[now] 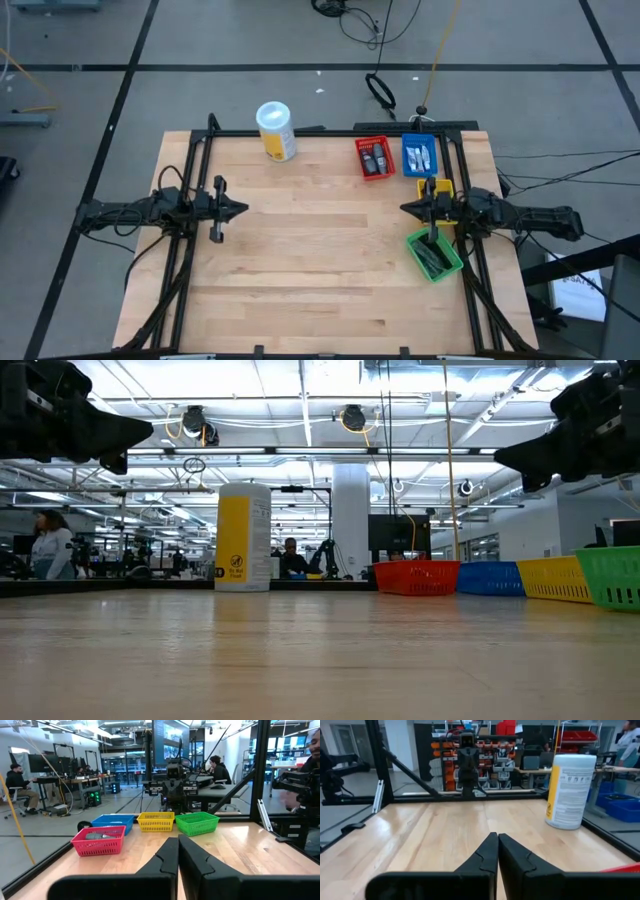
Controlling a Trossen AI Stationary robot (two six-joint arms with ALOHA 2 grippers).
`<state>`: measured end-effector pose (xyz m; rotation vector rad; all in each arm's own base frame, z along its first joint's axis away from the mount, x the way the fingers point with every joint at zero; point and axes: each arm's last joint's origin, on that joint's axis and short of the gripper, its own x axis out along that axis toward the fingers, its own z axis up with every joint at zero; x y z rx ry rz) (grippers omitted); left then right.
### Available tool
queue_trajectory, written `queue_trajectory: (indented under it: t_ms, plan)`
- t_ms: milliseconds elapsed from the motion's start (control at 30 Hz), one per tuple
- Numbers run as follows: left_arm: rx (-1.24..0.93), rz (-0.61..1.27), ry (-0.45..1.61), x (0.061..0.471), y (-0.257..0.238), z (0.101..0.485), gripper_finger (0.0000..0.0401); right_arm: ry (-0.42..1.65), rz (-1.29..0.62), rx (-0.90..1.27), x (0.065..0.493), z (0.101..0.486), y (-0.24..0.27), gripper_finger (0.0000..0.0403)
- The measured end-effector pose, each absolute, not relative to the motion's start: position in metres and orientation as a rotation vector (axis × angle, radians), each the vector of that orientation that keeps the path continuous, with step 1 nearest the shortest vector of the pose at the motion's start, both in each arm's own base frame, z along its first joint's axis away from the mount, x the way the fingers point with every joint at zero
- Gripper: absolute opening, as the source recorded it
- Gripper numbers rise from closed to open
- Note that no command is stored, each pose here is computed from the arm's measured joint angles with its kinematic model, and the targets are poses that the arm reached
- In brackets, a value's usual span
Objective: Pick & Place Travel size toiletries
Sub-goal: Return to Home Position
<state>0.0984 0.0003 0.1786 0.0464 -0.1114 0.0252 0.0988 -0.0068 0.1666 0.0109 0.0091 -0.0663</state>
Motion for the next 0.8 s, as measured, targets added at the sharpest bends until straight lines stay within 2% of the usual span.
queue_trajectory:
  t_ms: [233, 633, 800]
  plan:
    - [0.046, 0.025, -0.112, 0.0983, 0.0003, 0.1788, 0.0028, 0.006, -0.068, 0.015, 0.0993, 0.1671, -0.0069, 0.0004]
    - [0.046, 0.025, -0.112, 0.0983, 0.0003, 0.1789, 0.0002, 0.002, -0.068, 0.015, 0.0993, 0.1675, -0.0069, 0.0004]
    - [0.046, 0.025, -0.112, 0.0983, 0.0003, 0.1789, 0.0014, 0.001, -0.068, 0.015, 0.0993, 0.1675, -0.0069, 0.0004]
